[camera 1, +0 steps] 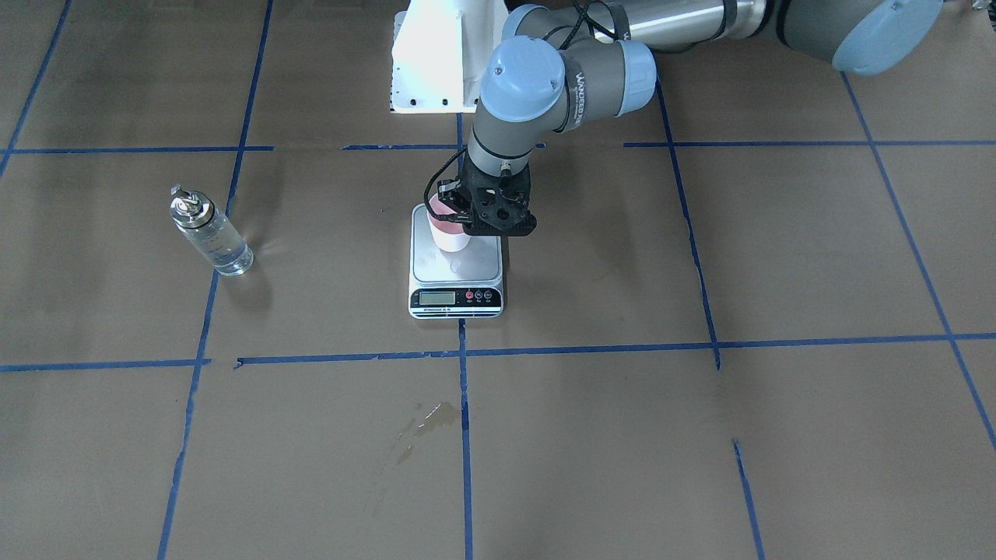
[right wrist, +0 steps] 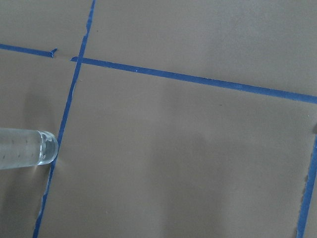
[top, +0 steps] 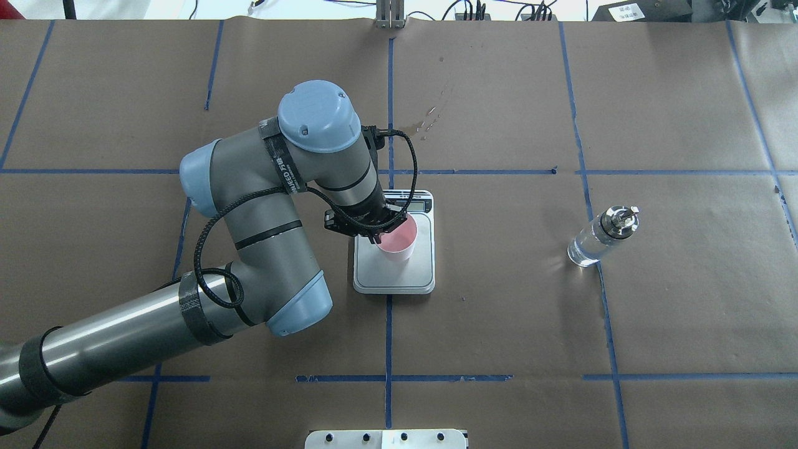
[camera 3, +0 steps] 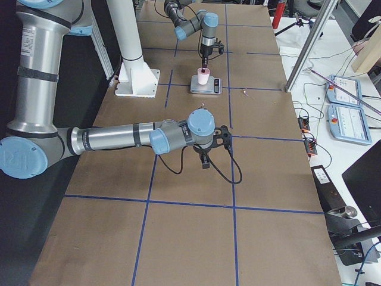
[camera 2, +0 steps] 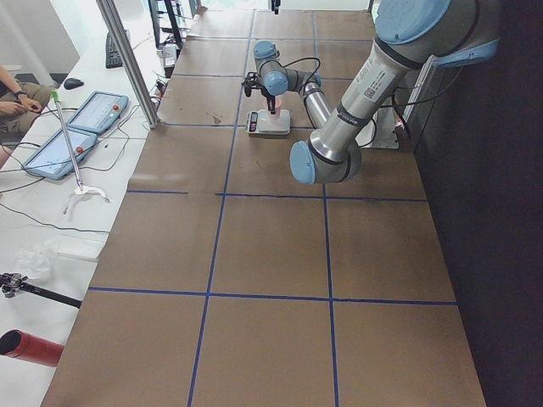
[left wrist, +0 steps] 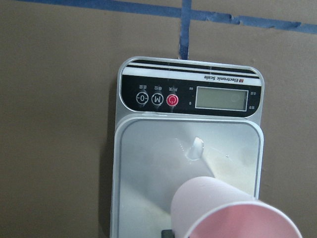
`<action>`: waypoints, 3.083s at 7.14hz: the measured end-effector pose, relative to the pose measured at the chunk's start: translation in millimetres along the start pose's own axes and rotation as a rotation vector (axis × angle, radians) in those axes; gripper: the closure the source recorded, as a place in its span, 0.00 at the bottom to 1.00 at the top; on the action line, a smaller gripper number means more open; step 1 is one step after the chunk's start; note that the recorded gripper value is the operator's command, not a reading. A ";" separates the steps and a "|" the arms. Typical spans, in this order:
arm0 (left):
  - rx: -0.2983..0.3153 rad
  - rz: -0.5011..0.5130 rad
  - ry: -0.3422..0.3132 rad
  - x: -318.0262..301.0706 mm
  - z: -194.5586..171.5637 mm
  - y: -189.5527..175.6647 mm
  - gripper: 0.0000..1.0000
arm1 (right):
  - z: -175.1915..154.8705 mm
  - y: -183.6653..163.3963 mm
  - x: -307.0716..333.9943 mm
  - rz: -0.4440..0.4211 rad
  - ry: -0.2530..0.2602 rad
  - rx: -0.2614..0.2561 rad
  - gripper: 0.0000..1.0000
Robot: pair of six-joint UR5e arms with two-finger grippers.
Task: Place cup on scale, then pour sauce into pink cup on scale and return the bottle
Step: 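Carry the pink cup with the left gripper onto the scale, then release the cup and withdraw the left gripper while the right gripper approaches the bottle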
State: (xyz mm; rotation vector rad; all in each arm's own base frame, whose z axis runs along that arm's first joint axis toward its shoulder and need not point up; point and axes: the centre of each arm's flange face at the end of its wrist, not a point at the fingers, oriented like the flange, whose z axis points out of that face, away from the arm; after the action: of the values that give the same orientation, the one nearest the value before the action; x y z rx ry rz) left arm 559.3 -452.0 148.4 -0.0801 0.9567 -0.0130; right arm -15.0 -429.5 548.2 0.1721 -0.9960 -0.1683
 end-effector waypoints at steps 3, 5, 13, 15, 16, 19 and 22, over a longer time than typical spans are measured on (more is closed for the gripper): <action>0.014 0.001 -0.011 -2.0 4.0 -1.2 0.37 | 1.7 0.7 -0.3 0.001 0.006 -0.004 0.03; 0.019 0.010 0.002 -0.6 -0.2 0.7 0.27 | 1.3 -0.3 -6.6 -0.009 0.016 -0.003 0.00; 0.158 -0.028 0.068 -90.8 -100.3 -22.6 0.26 | 47.5 40.9 -120.7 0.008 -0.040 0.155 0.00; 0.192 0.014 0.032 -141.8 -112.2 -33.1 0.24 | 88.2 60.3 -165.3 0.020 -0.053 0.188 0.00; 0.195 0.066 -0.001 -169.0 -109.6 -37.0 0.23 | 117.2 75.2 -193.7 0.020 -0.036 0.214 0.00; 0.165 0.220 -0.114 -251.4 -88.0 -44.4 0.21 | 197.5 134.5 -271.2 -0.028 0.060 0.410 0.00; 0.172 0.343 -0.201 -327.7 -104.9 -66.7 0.17 | 212.0 142.9 -275.7 0.004 0.133 0.617 0.00</action>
State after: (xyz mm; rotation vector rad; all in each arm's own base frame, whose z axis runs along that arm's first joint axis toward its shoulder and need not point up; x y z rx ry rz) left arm 286.4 -509.8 360.6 0.2380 0.7550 0.2253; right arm -332.0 -244.3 467.2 0.7352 -0.8905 0.1589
